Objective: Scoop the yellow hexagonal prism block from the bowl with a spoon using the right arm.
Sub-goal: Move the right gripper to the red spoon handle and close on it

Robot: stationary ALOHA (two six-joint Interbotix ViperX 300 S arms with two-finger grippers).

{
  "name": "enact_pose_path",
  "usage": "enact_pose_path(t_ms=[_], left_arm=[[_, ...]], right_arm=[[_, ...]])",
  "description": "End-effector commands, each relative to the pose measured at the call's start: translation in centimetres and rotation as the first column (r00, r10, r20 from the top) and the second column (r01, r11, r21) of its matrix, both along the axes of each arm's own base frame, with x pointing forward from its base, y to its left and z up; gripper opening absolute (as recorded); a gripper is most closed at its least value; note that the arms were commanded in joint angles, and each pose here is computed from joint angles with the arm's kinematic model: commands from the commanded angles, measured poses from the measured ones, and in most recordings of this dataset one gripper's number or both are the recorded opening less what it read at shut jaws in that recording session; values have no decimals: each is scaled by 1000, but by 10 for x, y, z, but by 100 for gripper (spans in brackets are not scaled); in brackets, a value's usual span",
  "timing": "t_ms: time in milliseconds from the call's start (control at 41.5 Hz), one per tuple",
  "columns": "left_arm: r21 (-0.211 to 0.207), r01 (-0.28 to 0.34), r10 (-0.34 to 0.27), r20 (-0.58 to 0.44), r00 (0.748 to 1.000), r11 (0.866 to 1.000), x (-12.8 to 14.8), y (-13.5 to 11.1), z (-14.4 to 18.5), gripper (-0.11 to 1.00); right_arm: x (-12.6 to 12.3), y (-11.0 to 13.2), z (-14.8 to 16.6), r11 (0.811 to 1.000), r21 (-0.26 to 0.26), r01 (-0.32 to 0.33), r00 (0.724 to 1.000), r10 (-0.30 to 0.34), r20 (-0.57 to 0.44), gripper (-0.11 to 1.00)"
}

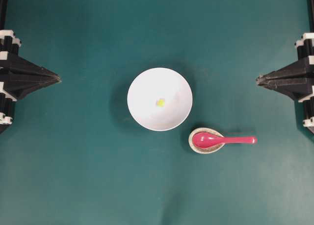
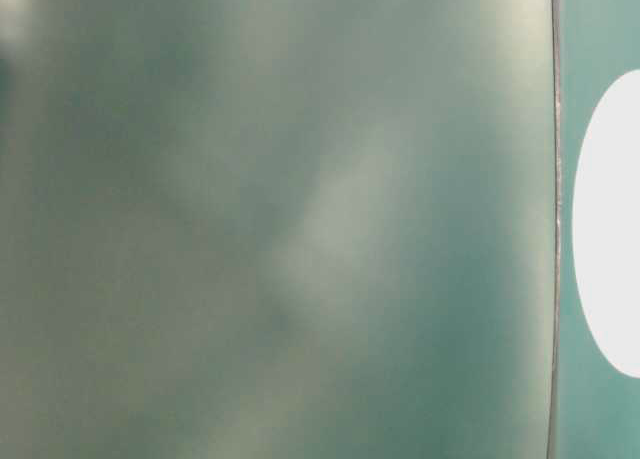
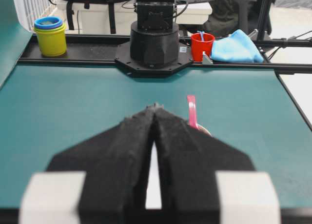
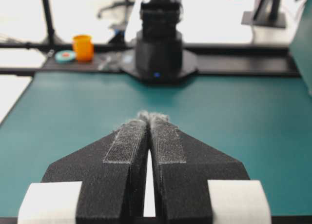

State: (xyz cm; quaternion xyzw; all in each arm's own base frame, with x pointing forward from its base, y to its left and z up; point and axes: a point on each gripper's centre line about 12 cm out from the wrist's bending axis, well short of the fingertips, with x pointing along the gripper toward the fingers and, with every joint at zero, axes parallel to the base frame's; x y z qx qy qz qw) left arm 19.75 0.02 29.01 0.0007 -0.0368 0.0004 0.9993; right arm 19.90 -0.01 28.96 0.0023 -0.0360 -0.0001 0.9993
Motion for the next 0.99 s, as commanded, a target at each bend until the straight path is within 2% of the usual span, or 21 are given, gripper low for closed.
enact_pose_path(t_ms=[0,290,386,555,627,772,965], left_arm=[[11,-2,2,18,1000,1000,3,0,10,-1],[9,0,0,29,1000,1000,3,0,12,0],[8,-2,1,25,1000,1000,4,0,10,0],[6,0,0,20,1000,1000,4,0,10,0],[3,-2,1,23,1000,1000,3,0,11,0],[6,0,0,21,1000,1000,4,0,11,0],[6,0,0,20,1000,1000,4,0,10,0]], right_arm=[[1,1,11,1000,-11,-3,1000,3,28,0],[2,1,9,1000,-3,-4,1000,4,20,3],[3,1,8,1000,-3,-4,1000,4,12,17],[5,1,4,1000,-3,-4,1000,4,-8,56],[6,1,2,1000,-1,-4,1000,4,-20,65],[8,1,-5,1000,0,-4,999,4,-54,65],[18,0,-30,1000,31,3,991,1,-136,65]])
